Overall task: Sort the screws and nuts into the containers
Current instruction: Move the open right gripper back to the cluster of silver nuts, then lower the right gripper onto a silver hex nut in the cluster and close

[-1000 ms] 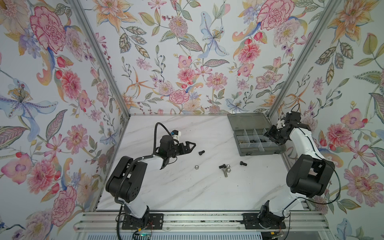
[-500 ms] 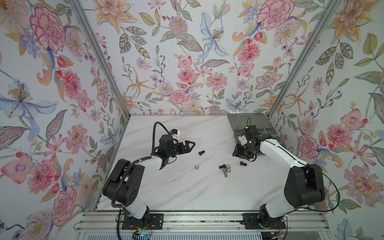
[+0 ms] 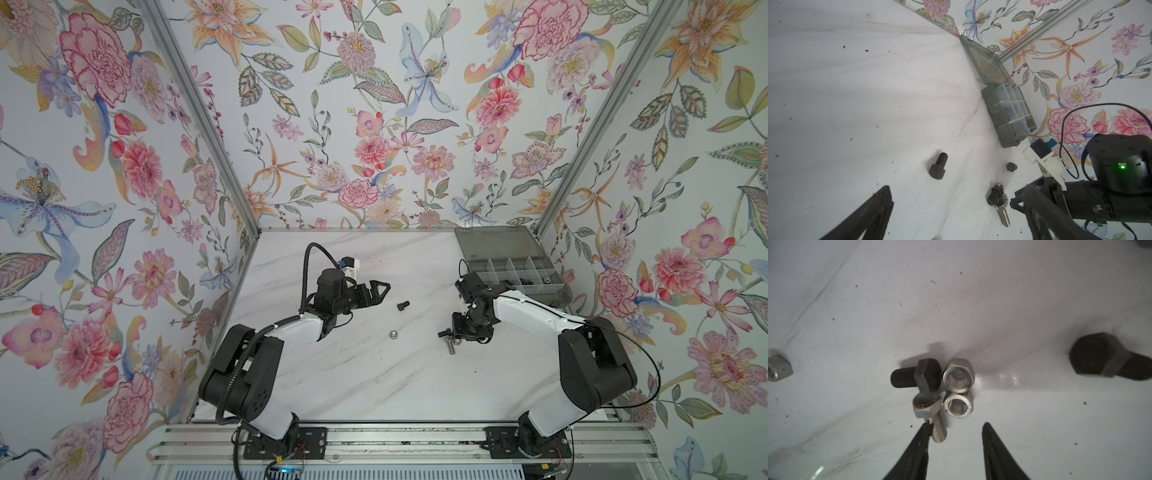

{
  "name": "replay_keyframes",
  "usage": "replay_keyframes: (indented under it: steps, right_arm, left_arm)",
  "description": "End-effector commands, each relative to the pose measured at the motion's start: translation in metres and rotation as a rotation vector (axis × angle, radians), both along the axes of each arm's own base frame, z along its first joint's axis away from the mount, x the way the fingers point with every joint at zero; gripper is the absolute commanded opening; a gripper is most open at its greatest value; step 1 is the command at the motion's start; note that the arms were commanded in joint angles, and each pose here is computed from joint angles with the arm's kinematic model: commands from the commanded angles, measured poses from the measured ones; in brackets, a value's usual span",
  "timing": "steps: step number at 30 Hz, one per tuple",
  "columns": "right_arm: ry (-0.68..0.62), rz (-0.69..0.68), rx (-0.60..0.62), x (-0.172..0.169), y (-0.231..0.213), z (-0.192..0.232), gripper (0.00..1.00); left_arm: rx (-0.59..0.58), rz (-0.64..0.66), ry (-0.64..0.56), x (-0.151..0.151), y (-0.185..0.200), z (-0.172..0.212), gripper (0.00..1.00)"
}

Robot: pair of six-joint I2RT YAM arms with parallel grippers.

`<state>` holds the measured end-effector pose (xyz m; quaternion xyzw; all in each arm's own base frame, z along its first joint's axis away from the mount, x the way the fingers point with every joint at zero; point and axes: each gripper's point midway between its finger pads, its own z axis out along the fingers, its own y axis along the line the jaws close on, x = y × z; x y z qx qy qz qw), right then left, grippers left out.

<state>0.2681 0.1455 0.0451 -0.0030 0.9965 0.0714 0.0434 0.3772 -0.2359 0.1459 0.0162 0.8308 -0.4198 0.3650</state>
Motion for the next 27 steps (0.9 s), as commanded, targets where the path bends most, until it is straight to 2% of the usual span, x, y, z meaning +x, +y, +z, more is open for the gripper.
replay_keyframes:
  steps: [1, 27]
  right_arm:
    - [-0.002, -0.018, -0.044, -0.002, -0.005, -0.006, 0.43]
    - [0.018, -0.008, -0.056, 0.002, -0.002, -0.029, 0.44]
  left_arm:
    - [0.014, -0.003, -0.031, -0.004, -0.001, 0.009, 1.00]
    - [0.022, -0.015, -0.023, -0.005, -0.008, 0.004, 0.99]
